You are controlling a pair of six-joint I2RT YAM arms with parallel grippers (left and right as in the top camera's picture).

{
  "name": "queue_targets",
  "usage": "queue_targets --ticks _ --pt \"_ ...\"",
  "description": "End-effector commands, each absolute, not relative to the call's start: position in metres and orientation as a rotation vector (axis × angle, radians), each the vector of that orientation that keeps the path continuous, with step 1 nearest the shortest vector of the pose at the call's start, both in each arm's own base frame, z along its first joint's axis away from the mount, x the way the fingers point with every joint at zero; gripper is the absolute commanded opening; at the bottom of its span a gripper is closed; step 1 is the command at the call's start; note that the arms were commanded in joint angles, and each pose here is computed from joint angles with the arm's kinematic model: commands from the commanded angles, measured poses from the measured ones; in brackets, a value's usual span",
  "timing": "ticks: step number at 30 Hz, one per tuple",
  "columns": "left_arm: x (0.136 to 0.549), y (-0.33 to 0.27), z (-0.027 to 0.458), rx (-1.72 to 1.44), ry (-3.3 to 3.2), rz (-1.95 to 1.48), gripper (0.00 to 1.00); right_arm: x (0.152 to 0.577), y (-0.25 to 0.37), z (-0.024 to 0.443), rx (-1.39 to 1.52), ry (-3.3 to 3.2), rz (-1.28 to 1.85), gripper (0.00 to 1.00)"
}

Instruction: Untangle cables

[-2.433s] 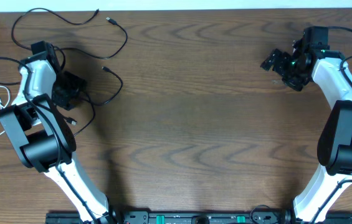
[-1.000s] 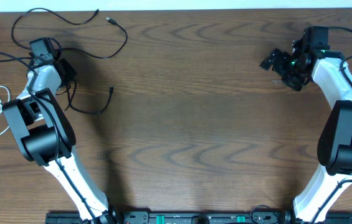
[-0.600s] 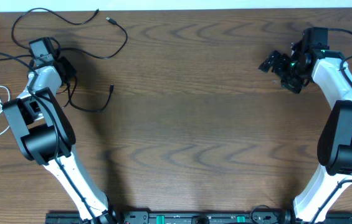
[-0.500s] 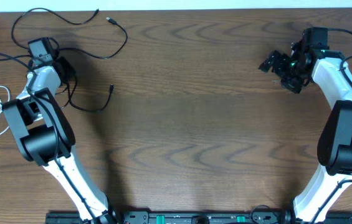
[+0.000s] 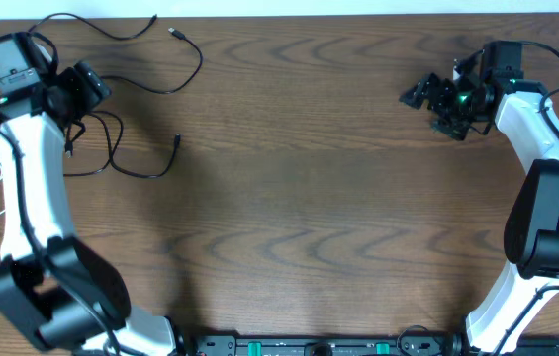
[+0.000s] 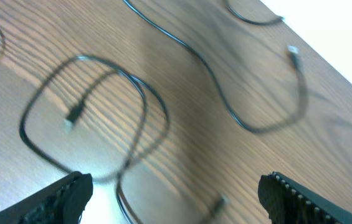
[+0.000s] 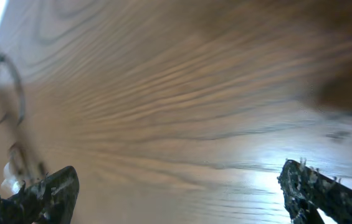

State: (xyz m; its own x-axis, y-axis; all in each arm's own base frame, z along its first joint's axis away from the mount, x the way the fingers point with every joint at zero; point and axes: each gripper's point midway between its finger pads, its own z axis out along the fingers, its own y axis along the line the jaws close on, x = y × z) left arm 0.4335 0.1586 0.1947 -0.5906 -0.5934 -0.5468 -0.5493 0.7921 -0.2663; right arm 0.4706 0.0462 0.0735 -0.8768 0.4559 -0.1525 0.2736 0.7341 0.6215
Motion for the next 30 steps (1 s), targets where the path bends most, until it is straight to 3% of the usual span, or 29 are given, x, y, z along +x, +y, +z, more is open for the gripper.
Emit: queue_targets --ticks 1,8,16,23,24,25,30 --pt "0.425 0.130 0.224 -0.753 2.332 -0.263 0.90 0.467 0.074 0.101 0.378 2.587 1.093 0.99" --pt "0.399 0.081 0.289 -0.408 2.263 -0.421 0.90 0.457 0.086 0.122 0.290 2.559 1.192 0.99" --pt "0.362 0.063 0.331 -0.355 2.200 -0.407 0.90 0.418 0.077 0.177 0.173 2.575 1.014 0.99" --pt "0.356 0.061 0.327 -0.373 2.223 -0.418 0.91 0.355 0.052 0.240 0.180 2.581 0.606 0.99" --pt "0.357 0.061 0.324 -0.378 2.233 -0.423 0.92 0.342 0.054 0.254 0.156 2.558 0.555 0.99" --pt "0.357 0.062 0.322 -0.383 2.240 -0.425 0.99 0.333 0.055 0.263 0.138 2.541 0.517 0.98" --pt "0.360 0.063 0.315 -0.393 2.259 -0.432 0.99 0.292 0.059 0.305 0.059 2.407 0.319 0.99"
